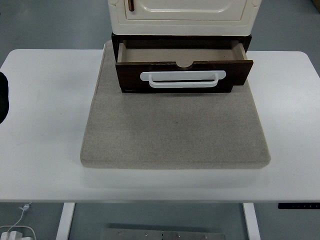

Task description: Open the drawer under the combination cabinet

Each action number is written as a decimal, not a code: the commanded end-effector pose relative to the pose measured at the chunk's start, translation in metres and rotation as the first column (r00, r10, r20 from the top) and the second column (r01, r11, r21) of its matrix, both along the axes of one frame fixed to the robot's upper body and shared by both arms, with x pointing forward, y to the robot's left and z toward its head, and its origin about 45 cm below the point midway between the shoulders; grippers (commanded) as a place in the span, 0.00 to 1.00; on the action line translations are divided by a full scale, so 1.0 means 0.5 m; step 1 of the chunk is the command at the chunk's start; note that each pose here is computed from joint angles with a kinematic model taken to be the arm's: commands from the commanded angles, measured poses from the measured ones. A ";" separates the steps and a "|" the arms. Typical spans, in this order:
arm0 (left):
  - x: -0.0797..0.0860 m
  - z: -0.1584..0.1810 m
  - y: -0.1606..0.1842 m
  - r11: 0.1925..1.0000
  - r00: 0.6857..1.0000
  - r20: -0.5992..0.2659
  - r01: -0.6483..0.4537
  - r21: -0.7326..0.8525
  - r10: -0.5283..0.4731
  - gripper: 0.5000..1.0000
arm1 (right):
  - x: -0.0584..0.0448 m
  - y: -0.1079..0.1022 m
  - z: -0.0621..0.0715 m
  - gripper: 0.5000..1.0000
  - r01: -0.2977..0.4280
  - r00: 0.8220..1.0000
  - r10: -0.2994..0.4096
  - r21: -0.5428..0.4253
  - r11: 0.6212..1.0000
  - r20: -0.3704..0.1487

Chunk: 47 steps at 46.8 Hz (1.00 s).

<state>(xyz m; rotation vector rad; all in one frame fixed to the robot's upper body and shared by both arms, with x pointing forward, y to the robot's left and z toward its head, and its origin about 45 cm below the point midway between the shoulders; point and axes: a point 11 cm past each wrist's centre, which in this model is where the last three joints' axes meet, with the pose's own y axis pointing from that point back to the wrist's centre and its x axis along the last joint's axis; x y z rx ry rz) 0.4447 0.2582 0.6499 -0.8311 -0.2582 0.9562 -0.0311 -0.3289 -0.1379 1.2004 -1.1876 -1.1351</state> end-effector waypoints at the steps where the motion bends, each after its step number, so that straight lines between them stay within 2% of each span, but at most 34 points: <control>1: 0.015 -0.009 0.041 0.996 0.998 -0.046 -0.049 -0.070 0.046 1.00 | 0.000 0.000 0.000 0.86 0.000 1.000 0.000 -0.001 1.000 0.000; 9: 0.049 -0.037 0.122 0.971 0.969 -0.199 -0.177 -0.163 0.143 1.00 | 0.000 0.000 0.000 0.86 0.002 1.000 -0.002 0.000 1.000 0.000; 14: 0.065 -0.062 0.176 0.940 0.943 -0.297 -0.232 -0.251 0.153 1.00 | 0.000 0.000 0.000 0.86 0.002 1.000 -0.002 0.000 1.000 0.000; 21: 0.072 -0.093 0.254 0.909 0.906 -0.367 -0.319 -0.270 0.209 1.00 | 0.000 0.000 0.000 0.86 0.002 1.000 -0.002 0.000 1.000 0.000; 24: 0.077 -0.113 0.282 0.898 0.882 -0.408 -0.357 -0.256 0.234 1.00 | 0.000 0.000 0.000 0.86 0.002 1.000 -0.002 0.000 1.000 0.000; 34: 0.099 -0.206 0.370 0.846 0.770 -0.572 -0.481 -0.229 0.283 1.00 | 0.000 0.000 0.000 0.86 0.000 1.000 0.000 0.000 1.000 0.000; 41: 0.117 -0.297 0.393 0.839 0.693 -0.651 -0.521 -0.156 0.310 1.00 | 0.000 0.000 0.000 0.86 0.000 1.000 0.000 0.000 1.000 0.000; 47: 0.123 -0.357 0.387 0.861 0.680 -0.672 -0.492 -0.124 0.292 1.00 | 0.000 0.000 0.000 0.86 0.000 1.000 0.000 0.000 1.000 0.000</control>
